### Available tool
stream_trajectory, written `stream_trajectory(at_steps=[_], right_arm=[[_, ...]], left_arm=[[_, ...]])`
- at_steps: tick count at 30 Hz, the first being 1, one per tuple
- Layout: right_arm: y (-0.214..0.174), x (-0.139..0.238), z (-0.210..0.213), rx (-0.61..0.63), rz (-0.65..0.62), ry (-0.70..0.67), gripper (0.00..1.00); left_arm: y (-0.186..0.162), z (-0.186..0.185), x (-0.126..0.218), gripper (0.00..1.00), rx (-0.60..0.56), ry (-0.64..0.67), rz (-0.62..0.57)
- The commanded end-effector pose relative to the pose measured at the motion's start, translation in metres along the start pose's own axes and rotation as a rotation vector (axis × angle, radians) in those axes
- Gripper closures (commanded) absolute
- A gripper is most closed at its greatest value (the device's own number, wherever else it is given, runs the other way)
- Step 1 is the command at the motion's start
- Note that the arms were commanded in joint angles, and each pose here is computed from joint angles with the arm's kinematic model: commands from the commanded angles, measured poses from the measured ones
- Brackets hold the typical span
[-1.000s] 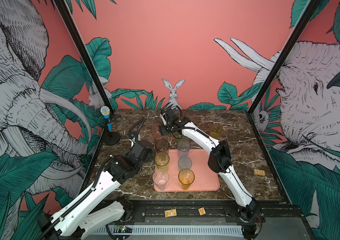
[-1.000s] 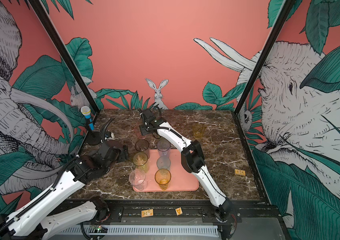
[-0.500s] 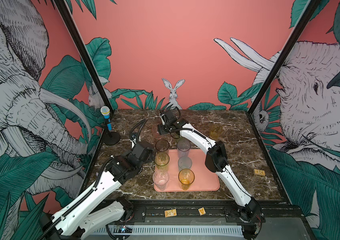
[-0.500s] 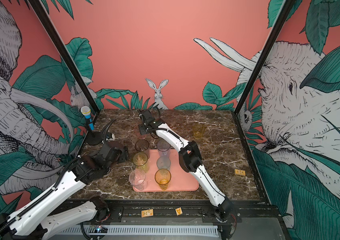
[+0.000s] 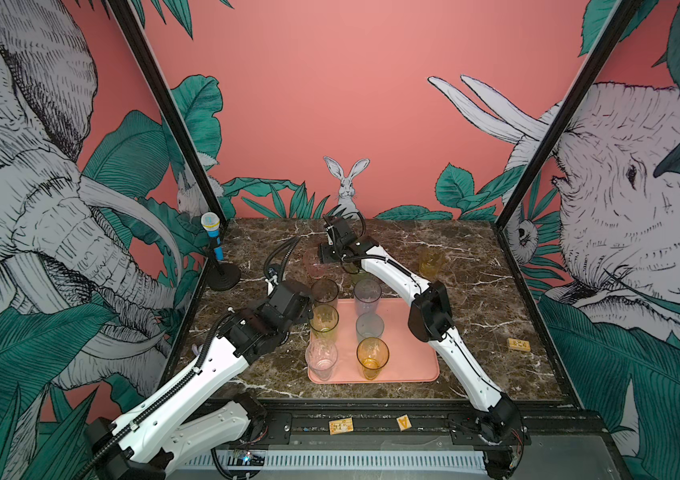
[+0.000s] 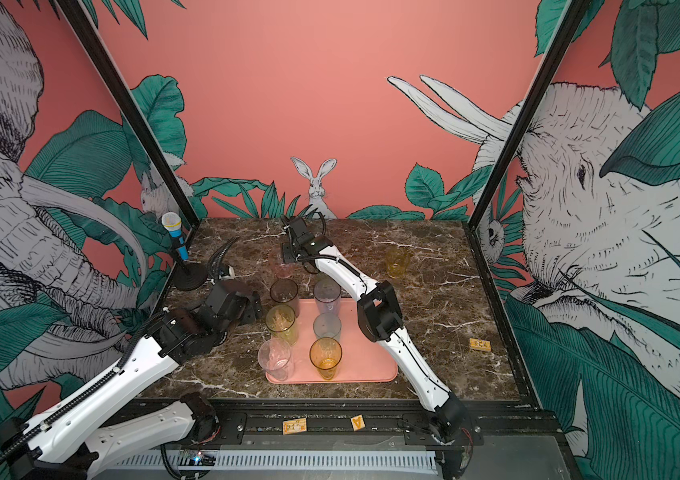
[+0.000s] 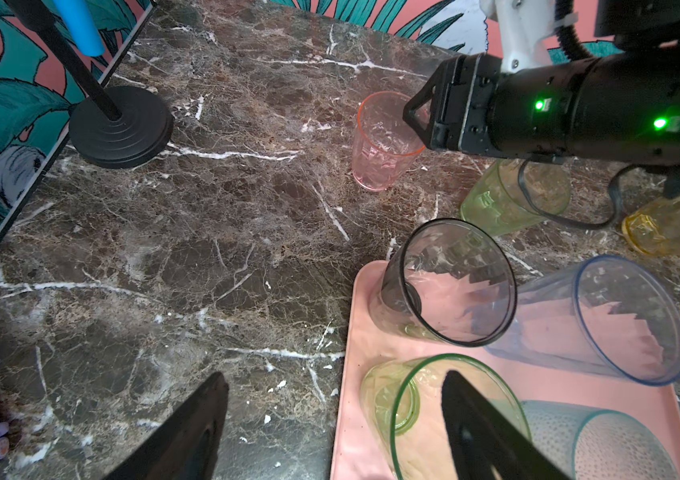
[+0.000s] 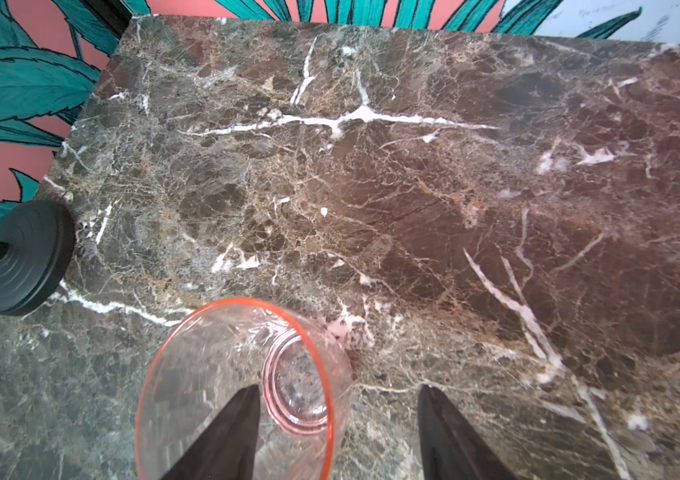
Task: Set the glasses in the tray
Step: 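Lower right gripper into the pink glass rim and close it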
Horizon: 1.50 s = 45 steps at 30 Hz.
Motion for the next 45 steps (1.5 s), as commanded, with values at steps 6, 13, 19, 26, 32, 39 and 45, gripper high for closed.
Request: stream_trajectory(at_steps=[6, 13, 19, 26, 32, 39, 45], right_arm=[[0.008, -0.009, 0.0, -0.06, -0.044, 0.033, 0.44], [0.004, -0.015, 0.001, -0.079, -0.035, 0.051, 0.58], [0.002, -0.018, 0.0, -0.079, -0.03, 0.056, 0.65], [0.003, -0.017, 0.001, -0.075, -0.031, 0.062, 0.79], [0.005, -0.014, -0.001, -0.069, -0.033, 0.06, 0.87], [0.009, -0.008, 0.0, -0.075, -0.033, 0.079, 0.97], [0.021, 0.012, 0.003, -0.062, -0.045, 0.096, 1.0]], left_arm=[[0.01, 0.0, 0.004, 0.18, -0.004, 0.014, -0.031], [0.01, 0.0, 0.004, 0.17, -0.013, 0.022, -0.03], [0.011, 0.003, 0.006, 0.18, -0.009, 0.023, -0.035], [0.008, 0.004, 0.004, 0.18, -0.009, 0.026, -0.029], [0.007, 0.005, 0.005, 0.18, -0.005, 0.028, -0.026], [0.005, 0.005, 0.003, 0.17, -0.006, 0.028, -0.016], [0.002, 0.008, 0.006, 0.18, 0.005, 0.028, -0.003]])
Point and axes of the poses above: each gripper's point midway between its finger pads, its own x axis back along the fingers, its own z axis along the line the jaws close on, y = z × x, the point moved 3 cm from there along x, back along the fingers, and after that the axes turned 8 degrees about x, right-handed, at the moved point
